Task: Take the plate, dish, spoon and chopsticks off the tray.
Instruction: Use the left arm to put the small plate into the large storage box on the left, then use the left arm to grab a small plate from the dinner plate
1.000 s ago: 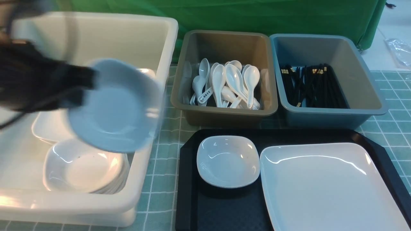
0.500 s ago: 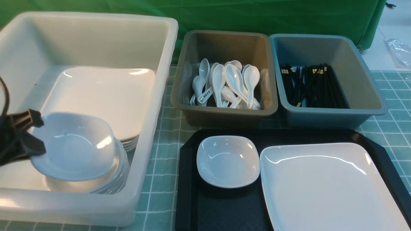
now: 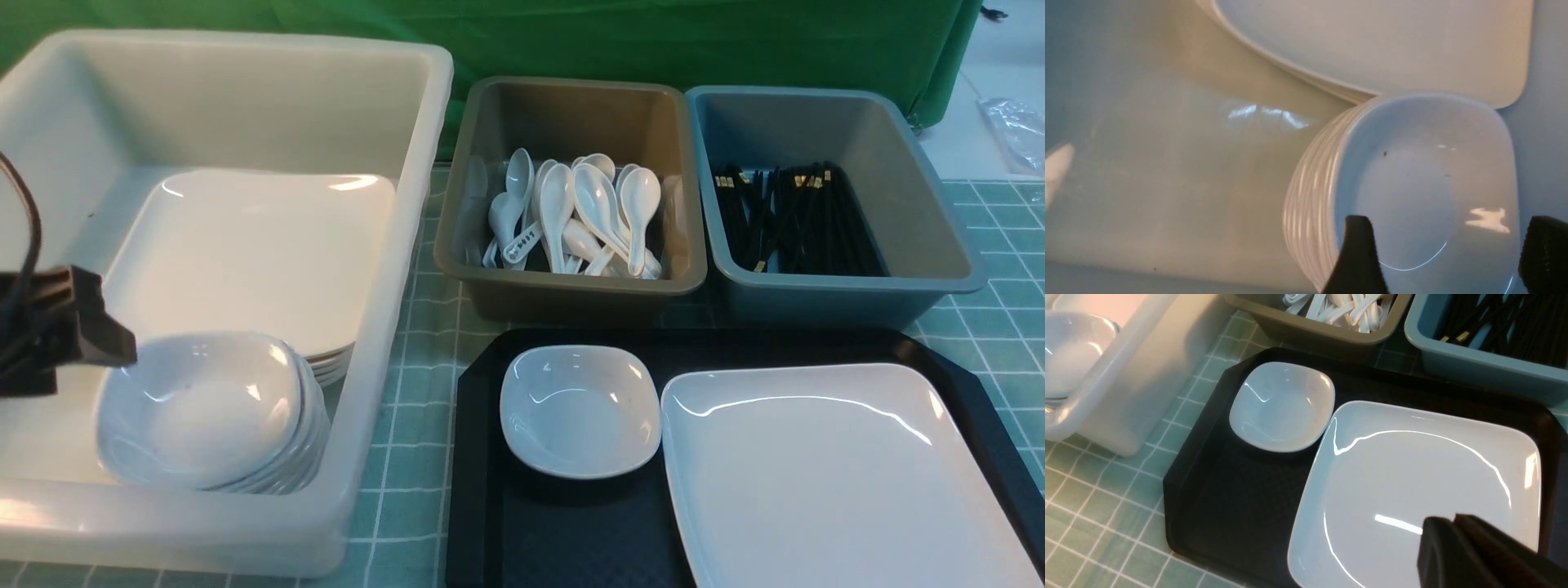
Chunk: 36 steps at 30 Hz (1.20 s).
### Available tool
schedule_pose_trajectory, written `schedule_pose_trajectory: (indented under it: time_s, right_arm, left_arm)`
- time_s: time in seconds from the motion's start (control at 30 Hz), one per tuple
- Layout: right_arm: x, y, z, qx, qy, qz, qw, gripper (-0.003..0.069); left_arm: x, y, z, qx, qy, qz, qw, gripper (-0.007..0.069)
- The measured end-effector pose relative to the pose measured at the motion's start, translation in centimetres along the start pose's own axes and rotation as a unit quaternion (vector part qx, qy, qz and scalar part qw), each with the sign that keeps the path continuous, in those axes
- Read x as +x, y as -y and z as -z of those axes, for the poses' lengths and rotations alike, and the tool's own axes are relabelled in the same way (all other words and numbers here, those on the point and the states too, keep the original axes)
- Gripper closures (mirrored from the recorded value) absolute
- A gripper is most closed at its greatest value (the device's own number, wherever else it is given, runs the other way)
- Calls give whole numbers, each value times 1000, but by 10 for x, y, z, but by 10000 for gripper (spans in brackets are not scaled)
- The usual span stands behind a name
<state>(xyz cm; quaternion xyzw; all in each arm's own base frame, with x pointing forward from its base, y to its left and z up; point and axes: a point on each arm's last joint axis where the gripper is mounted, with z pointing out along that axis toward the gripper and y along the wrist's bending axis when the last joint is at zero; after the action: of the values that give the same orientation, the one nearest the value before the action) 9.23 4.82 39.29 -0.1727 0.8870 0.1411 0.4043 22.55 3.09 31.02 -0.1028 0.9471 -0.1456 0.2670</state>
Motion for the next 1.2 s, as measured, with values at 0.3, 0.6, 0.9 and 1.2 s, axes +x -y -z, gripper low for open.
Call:
schedule_pose_trajectory:
  time_s: [0.3, 0.6, 0.9, 1.2]
  right_arm:
    - [-3, 0, 0, 0, 18, 0, 1000, 592]
    - [-7, 1, -12, 1, -5, -3, 1000, 590]
    - [-9, 2, -19, 1, -19, -2, 1000, 589]
    - [-9, 2, -19, 1, -19, 13, 1000, 589]
  left_arm:
    - [6, 46, 6, 56, -16, -104, 993, 256]
    - [51, 164, -11, 193, -31, -288, 938, 609]
    - [79, 249, -81, 146, -93, -445, 878, 517]
    - [85, 260, -175, 74, -113, -502, 854, 244]
